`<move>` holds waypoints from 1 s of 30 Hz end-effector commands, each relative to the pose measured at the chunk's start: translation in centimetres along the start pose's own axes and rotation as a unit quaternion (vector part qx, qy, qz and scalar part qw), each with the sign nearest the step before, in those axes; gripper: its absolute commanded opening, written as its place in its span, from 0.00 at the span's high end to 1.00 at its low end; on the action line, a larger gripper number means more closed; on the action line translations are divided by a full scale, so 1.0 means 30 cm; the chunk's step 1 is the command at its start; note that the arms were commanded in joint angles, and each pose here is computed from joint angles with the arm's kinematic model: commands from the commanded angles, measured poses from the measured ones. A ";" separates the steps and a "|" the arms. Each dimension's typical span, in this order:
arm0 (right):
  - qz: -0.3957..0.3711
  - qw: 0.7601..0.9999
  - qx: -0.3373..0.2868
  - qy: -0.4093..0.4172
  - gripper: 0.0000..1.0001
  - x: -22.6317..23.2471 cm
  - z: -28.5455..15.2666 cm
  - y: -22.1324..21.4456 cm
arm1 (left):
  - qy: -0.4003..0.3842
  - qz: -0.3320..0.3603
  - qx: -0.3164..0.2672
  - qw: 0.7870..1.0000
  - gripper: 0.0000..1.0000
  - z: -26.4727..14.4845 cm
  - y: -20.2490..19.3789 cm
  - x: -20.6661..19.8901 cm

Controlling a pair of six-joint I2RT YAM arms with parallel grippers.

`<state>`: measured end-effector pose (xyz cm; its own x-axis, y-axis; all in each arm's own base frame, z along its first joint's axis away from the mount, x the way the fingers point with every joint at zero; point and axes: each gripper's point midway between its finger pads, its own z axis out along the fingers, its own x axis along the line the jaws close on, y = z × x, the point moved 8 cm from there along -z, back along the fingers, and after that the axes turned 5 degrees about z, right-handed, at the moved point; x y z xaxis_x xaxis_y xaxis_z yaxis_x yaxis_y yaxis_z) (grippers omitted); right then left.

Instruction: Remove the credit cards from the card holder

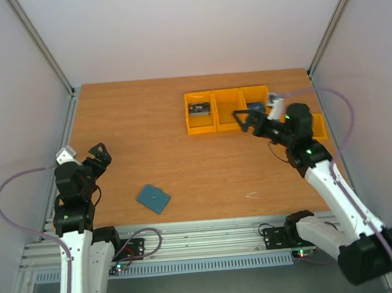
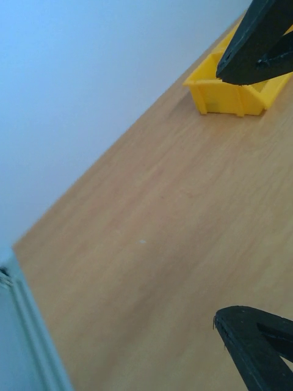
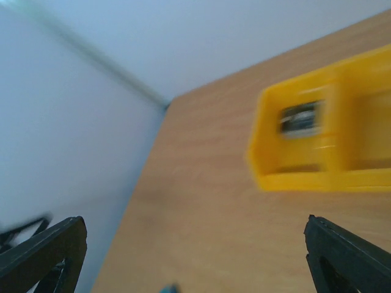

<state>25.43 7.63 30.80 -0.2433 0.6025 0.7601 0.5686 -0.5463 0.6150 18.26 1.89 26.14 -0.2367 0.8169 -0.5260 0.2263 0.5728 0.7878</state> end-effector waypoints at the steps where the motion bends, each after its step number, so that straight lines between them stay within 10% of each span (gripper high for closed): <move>1: -0.106 0.984 0.142 -0.014 0.04 0.176 0.126 -0.119 | 0.066 -0.131 0.085 0.985 0.01 -0.015 -0.076 0.053; 16: -0.310 0.764 0.563 -0.054 0.14 0.327 0.526 -0.900 | 0.111 -0.156 0.122 0.974 0.01 0.006 -0.183 0.137; 30: -0.261 0.700 0.660 -0.080 0.30 0.228 0.648 -1.120 | 0.106 -0.161 0.125 0.973 0.01 0.006 -0.207 0.147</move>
<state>20.17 41.68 11.40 -0.6656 0.6255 0.4071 0.6966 0.7164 0.0383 15.97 1.96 19.01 -0.5242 0.5883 -0.6157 0.3380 0.8074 0.4837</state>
